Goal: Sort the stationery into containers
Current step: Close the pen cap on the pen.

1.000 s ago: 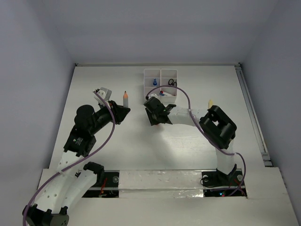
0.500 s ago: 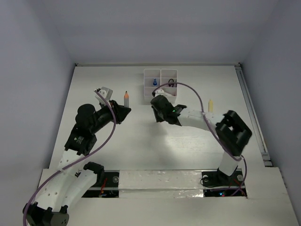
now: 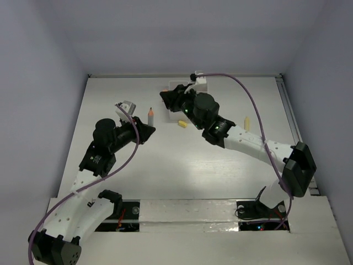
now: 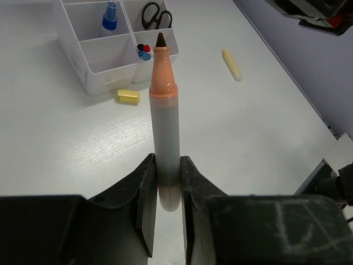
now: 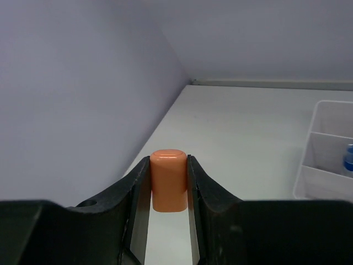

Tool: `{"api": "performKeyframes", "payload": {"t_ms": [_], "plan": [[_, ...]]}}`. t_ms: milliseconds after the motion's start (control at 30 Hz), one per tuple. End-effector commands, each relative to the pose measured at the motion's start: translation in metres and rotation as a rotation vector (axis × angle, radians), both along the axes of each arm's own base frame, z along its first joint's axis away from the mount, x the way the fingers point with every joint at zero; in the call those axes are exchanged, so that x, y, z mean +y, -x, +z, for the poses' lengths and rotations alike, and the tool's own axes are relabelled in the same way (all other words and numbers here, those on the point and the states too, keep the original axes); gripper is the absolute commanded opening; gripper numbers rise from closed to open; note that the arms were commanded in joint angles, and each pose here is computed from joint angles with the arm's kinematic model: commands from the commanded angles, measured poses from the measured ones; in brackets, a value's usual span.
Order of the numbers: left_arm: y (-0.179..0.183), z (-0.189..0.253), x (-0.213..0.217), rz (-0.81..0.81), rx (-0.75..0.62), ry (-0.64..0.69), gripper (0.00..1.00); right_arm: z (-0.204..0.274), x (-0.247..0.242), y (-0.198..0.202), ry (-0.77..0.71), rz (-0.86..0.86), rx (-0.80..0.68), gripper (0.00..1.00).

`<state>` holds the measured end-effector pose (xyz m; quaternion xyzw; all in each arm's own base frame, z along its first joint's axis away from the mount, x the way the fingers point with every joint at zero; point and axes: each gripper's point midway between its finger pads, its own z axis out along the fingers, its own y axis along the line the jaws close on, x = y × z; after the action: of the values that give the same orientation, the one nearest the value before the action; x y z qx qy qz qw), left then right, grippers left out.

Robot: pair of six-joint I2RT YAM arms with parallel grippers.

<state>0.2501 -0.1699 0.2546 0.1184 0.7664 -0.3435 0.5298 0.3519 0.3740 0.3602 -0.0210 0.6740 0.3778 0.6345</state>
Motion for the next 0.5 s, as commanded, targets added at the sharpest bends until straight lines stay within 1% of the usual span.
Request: {"api": "performKeyframes", "payload": {"t_ms": [0, 233, 300, 467], "plan": [[0.000, 0.006, -0.004, -0.024, -0.025, 0.020, 0.00, 0.055, 0.024, 0.010, -0.178, 0.071, -0.086, 0.00], [0.000, 0.006, -0.005, -0.028, -0.023, 0.022, 0.00, 0.064, 0.054, 0.023, -0.212, 0.136, -0.100, 0.00], [0.000, 0.007, -0.004, -0.026, -0.026, 0.024, 0.00, 0.058, 0.064, 0.029, -0.201, 0.155, -0.094, 0.00], [-0.001, 0.009, -0.001, -0.004, -0.035, 0.024, 0.00, 0.047, 0.067, 0.032, -0.172, 0.141, -0.085, 0.00]]}}
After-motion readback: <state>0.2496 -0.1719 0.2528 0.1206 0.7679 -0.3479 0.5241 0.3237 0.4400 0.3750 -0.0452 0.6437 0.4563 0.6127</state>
